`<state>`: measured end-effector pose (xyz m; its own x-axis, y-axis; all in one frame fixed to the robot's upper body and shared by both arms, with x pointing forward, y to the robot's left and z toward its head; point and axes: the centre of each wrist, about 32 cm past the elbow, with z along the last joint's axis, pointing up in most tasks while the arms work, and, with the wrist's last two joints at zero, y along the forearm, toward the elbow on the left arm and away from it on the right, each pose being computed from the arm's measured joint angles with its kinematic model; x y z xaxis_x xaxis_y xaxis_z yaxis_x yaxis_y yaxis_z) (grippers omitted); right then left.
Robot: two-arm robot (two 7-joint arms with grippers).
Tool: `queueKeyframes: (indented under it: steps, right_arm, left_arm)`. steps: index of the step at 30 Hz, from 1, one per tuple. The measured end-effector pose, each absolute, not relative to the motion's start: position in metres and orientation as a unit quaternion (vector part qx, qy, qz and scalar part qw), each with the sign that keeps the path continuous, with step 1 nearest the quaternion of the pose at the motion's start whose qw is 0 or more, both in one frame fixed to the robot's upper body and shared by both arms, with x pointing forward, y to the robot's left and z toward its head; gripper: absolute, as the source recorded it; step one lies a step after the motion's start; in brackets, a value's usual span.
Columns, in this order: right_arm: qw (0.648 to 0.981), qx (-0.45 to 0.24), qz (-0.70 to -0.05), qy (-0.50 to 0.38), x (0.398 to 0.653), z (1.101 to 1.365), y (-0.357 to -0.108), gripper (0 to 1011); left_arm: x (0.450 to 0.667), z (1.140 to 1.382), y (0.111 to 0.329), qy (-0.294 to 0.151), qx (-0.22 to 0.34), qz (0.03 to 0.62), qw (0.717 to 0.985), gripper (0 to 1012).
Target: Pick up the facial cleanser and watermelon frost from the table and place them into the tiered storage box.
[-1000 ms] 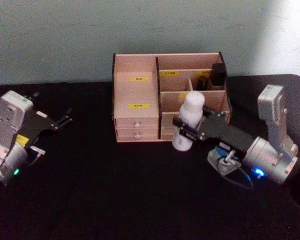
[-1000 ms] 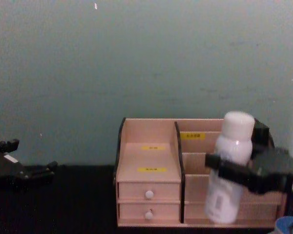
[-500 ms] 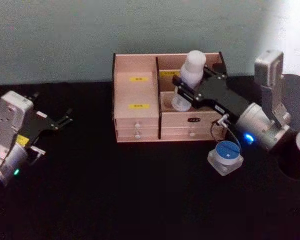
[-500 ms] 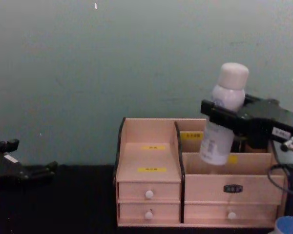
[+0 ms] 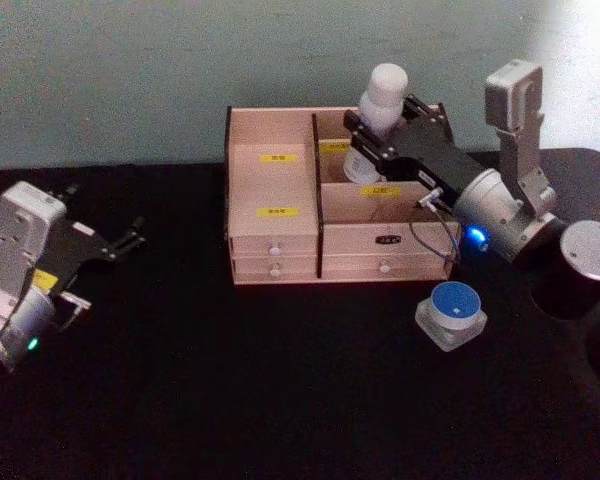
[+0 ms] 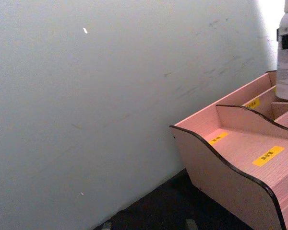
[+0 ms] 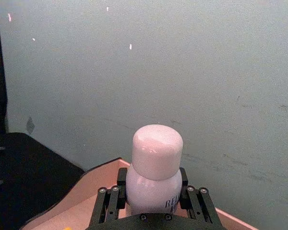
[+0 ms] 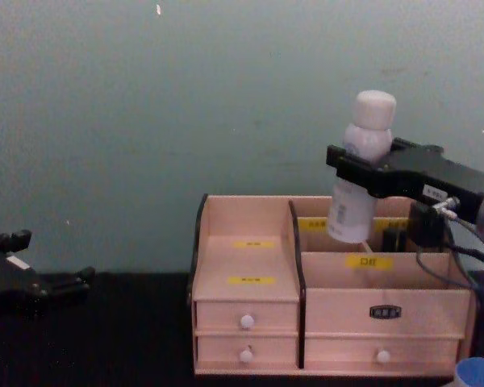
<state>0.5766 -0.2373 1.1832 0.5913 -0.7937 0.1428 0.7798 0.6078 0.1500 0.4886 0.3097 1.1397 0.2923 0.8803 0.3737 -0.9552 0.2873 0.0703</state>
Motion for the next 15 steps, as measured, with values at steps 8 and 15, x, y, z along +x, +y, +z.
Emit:
queueKeyframes:
  steps: [8,15]
  right_arm:
    - [0.888,0.031,-0.449,-0.096,0.591,1.181,-0.232,600]
    - [0.887,0.027,-0.452,-0.089,0.601,1.176,-0.227,600]
  left_arm:
    - [0.489,1.140,0.310,-0.132,0.141,0.580,0.791,1001]
    - [0.489,1.140,0.310,-0.132,0.141,0.580,0.791,1001]
